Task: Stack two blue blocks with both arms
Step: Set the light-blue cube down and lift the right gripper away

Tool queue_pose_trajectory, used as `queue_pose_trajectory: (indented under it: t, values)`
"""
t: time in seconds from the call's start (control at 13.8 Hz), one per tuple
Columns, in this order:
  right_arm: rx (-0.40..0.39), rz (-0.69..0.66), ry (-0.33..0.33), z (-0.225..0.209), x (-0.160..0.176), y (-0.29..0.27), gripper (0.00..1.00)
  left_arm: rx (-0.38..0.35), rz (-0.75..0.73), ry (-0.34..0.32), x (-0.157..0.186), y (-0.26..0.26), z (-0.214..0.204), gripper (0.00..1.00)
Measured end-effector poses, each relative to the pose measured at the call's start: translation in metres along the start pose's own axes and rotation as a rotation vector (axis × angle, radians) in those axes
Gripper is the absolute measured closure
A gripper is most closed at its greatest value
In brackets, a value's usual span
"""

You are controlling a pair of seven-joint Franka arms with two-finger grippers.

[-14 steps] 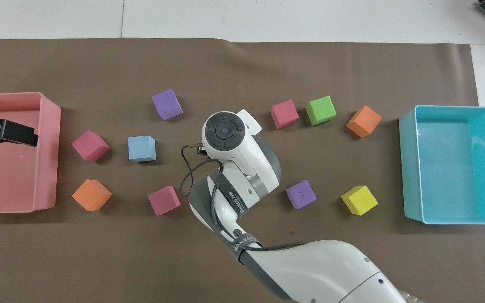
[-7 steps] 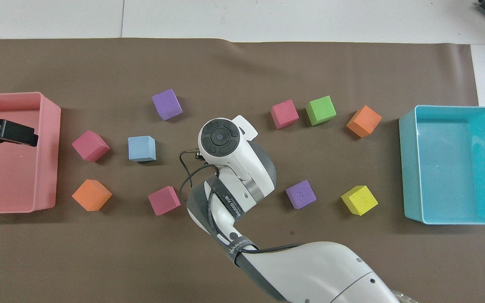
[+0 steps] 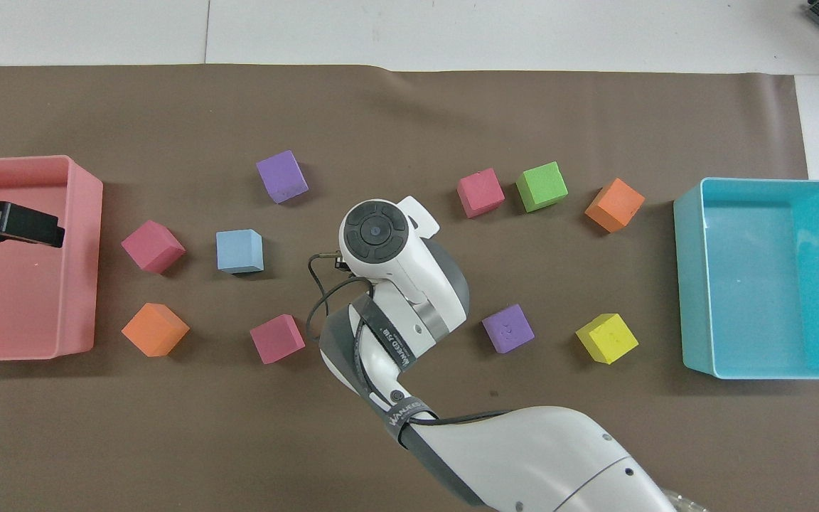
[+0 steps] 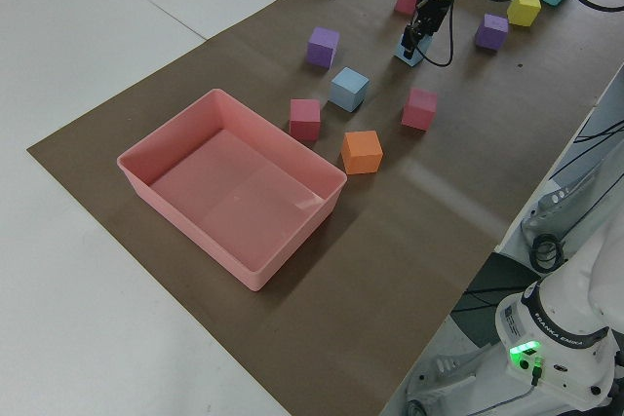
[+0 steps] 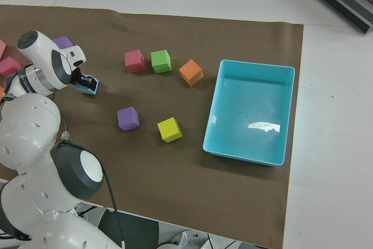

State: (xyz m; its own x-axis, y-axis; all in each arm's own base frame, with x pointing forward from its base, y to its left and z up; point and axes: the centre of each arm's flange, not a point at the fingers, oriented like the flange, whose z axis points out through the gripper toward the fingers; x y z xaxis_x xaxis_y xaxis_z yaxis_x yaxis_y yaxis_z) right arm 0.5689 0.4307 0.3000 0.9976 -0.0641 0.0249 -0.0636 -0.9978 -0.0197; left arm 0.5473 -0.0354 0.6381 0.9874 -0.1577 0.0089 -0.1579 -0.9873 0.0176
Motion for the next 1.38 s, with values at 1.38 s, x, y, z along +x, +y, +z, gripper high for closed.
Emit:
queue_pose_trajectory:
  t: [1.38]
  values:
    - [0.056, 0.001, 0.073, -0.061, 0.018, 0.021, 0.0, 0.0, 0.0, 0.0, 0.0, 0.0, 0.0, 0.0]
